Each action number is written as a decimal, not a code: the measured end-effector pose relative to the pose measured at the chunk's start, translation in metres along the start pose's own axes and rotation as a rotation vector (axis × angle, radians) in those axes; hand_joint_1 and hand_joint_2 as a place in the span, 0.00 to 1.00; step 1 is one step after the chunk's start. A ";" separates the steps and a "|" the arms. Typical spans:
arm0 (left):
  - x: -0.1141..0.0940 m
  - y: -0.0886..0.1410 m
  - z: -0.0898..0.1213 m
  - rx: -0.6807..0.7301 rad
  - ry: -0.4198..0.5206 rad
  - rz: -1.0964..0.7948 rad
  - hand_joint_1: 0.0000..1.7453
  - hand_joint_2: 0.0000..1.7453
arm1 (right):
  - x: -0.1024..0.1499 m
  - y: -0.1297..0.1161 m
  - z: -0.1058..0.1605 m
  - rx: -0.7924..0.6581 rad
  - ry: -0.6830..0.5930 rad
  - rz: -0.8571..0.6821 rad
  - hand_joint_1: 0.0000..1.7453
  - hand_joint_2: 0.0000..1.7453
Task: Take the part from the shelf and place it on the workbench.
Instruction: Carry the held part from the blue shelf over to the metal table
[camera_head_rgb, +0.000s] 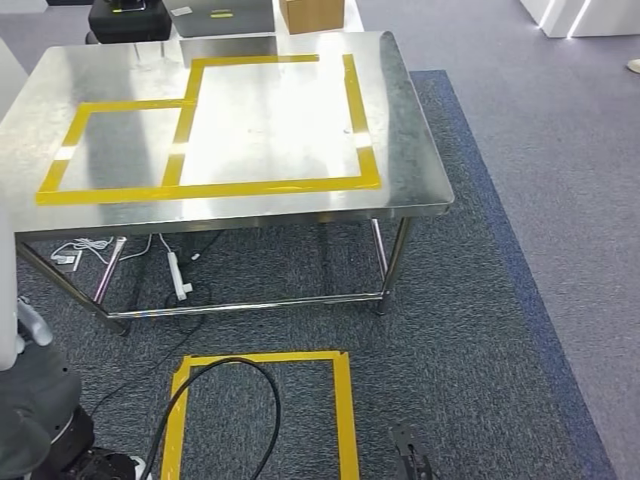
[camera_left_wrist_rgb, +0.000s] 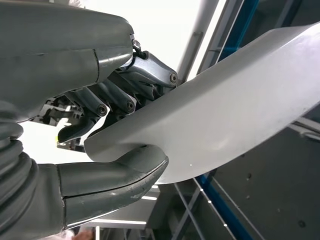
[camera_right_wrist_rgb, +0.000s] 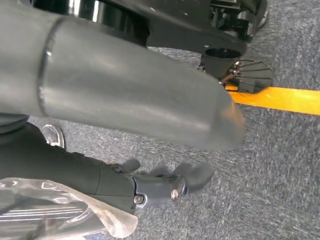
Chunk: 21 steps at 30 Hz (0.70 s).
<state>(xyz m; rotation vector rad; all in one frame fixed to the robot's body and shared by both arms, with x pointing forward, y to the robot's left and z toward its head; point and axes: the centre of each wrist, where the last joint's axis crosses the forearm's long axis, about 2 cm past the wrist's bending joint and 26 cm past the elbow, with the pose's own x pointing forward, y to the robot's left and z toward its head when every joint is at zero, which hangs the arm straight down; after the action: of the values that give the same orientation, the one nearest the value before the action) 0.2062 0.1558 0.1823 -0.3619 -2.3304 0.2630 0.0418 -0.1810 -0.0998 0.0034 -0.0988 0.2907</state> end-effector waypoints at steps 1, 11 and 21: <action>0.000 0.000 0.000 0.000 -0.001 0.000 1.00 1.00 | 0.000 0.000 0.000 0.000 0.000 -0.002 0.00 0.00; 0.000 0.001 0.000 -0.003 0.000 -0.003 1.00 1.00 | 0.000 0.000 0.000 0.004 0.001 -0.011 0.00 0.00; 0.000 0.000 -0.002 0.003 -0.004 0.007 1.00 1.00 | 0.004 -0.001 0.000 0.015 -0.012 -0.011 0.00 0.00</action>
<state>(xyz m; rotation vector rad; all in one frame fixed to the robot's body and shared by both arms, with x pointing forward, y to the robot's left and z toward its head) 0.2074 0.1556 0.1835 -0.3679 -2.3332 0.2707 0.0457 -0.1811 -0.0995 0.0210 -0.1088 0.2808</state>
